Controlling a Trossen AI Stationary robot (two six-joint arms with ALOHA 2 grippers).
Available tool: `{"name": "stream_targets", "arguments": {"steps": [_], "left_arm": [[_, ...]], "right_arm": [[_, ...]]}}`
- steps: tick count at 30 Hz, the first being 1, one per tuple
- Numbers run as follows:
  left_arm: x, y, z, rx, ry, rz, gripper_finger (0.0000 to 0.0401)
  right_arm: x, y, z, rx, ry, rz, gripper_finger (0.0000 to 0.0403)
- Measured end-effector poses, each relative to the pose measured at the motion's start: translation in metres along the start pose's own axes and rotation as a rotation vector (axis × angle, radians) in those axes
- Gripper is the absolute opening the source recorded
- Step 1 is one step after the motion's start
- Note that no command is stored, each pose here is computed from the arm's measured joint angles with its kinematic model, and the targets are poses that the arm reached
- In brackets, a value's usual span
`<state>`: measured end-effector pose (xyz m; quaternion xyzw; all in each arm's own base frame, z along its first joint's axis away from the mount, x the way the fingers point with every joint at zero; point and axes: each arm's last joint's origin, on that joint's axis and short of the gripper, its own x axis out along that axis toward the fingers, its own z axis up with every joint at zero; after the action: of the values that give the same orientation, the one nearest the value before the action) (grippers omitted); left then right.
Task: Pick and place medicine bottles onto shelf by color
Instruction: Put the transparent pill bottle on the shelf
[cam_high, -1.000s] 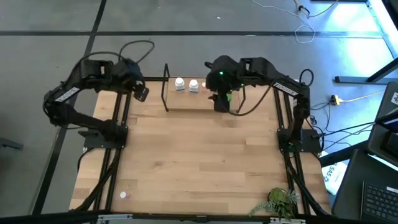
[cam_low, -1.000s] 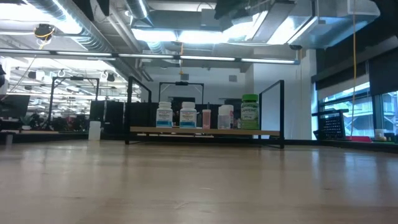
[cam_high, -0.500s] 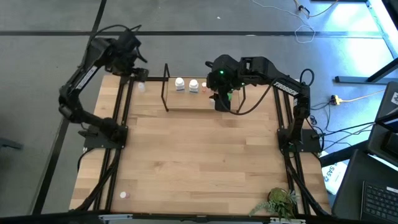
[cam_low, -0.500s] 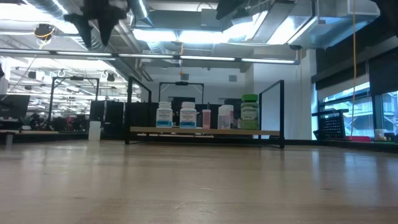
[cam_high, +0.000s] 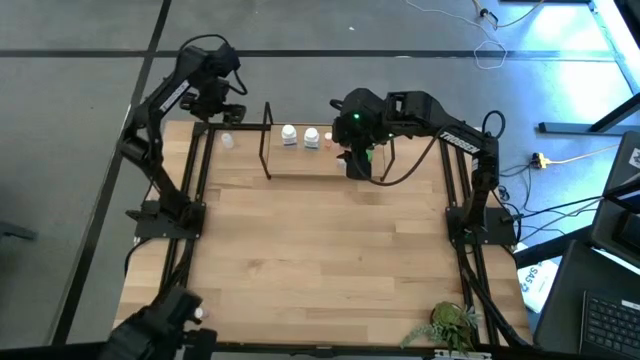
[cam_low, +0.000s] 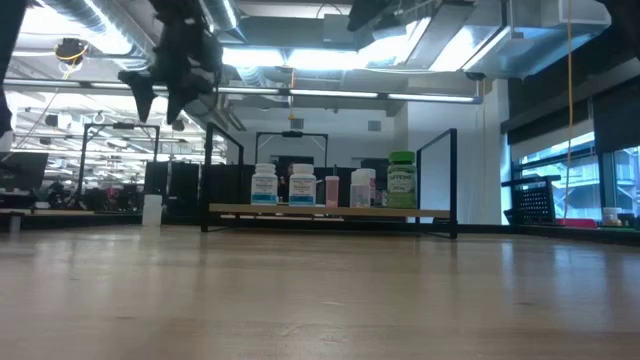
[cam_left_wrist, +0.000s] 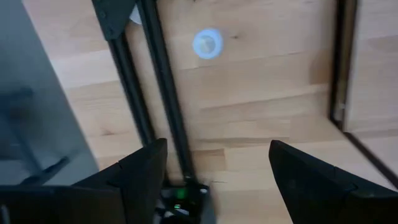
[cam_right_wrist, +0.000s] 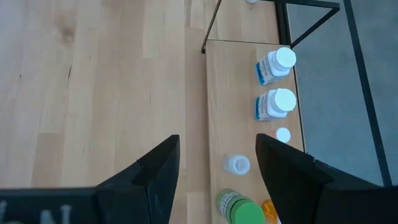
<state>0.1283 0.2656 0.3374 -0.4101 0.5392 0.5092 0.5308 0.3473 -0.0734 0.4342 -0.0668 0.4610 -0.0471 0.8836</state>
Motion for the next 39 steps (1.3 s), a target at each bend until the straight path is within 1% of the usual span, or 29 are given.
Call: {"name": "stream_targets", "arguments": {"steps": [3,8,12,15,18,22,27,31,35,39], "left_arm": [[0.012,-0.003,0.008,0.036,0.029,0.039,0.0275],[0.03,-0.005,0.022,0.034,0.064,0.046,0.0275],[0.048,0.002,0.035,0.023,0.114,0.059,0.0275],[0.061,0.005,0.041,0.018,0.104,0.05,0.0275],[0.076,0.005,0.041,0.018,0.11,0.009,0.0275],[0.085,-0.001,0.04,0.06,0.079,0.063,0.0275],[0.102,-0.008,0.043,0.054,0.017,0.04,0.0275],[0.117,-0.008,0.04,0.059,0.017,0.049,0.0275],[0.124,-0.012,0.039,0.085,-0.01,0.088,0.0275],[0.129,-0.013,0.038,0.073,-0.013,0.09,0.0275]], "right_arm": [[0.0,0.0,0.0,-0.001,0.001,0.0,0.0213],[0.0,0.0,0.0,-0.001,0.001,0.0,0.0213],[0.0,0.0,0.0,-0.002,0.002,0.0,0.0213],[0.0,0.0,0.0,-0.002,0.003,0.0,0.0213],[0.0,0.0,0.0,-0.002,0.003,0.0,0.0213],[0.0,0.0,0.0,0.002,0.004,-0.001,0.0213],[0.0,-0.001,-0.001,0.007,0.006,-0.009,0.0213],[0.0,-0.003,-0.001,0.015,0.007,-0.012,0.0213],[0.0,-0.004,-0.001,0.02,0.007,-0.014,0.0213],[0.0,-0.004,-0.001,0.02,0.007,-0.014,0.0213]]}}
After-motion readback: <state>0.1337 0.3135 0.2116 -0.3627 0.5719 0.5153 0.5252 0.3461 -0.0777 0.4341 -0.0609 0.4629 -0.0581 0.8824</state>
